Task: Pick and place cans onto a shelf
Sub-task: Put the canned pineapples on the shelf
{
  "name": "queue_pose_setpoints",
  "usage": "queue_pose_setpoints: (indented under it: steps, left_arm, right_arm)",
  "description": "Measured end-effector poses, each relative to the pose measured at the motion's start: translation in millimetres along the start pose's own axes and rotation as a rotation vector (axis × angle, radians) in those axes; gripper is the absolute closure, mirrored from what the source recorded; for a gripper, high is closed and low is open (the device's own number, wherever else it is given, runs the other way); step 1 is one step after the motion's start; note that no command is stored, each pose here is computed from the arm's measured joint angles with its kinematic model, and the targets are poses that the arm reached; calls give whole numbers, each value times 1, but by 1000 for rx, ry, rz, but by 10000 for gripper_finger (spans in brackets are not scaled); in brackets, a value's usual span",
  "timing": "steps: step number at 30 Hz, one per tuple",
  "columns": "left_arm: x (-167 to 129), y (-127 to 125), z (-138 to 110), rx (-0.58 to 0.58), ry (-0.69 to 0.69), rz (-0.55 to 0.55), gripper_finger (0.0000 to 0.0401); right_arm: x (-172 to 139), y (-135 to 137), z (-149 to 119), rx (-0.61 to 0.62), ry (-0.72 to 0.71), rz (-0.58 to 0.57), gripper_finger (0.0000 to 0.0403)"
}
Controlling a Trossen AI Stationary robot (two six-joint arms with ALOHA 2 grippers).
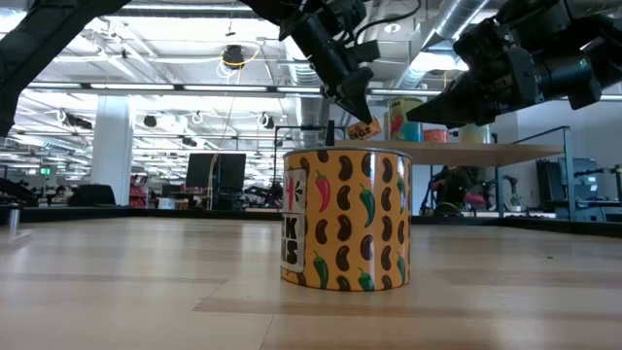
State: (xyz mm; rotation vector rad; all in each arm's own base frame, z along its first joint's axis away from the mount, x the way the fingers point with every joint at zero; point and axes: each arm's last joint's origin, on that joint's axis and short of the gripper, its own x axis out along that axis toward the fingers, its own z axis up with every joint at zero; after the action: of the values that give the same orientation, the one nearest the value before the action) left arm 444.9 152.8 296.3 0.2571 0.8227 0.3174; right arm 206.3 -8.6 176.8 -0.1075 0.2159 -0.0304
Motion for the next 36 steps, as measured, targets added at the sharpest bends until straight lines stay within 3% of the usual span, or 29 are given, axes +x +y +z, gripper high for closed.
queue_pose_setpoints:
  steps: [36]
  left_arm:
    - [0,-1,-1,30,7,-22,386]
  right_arm:
    - [0,0,0,7,-1,0,392]
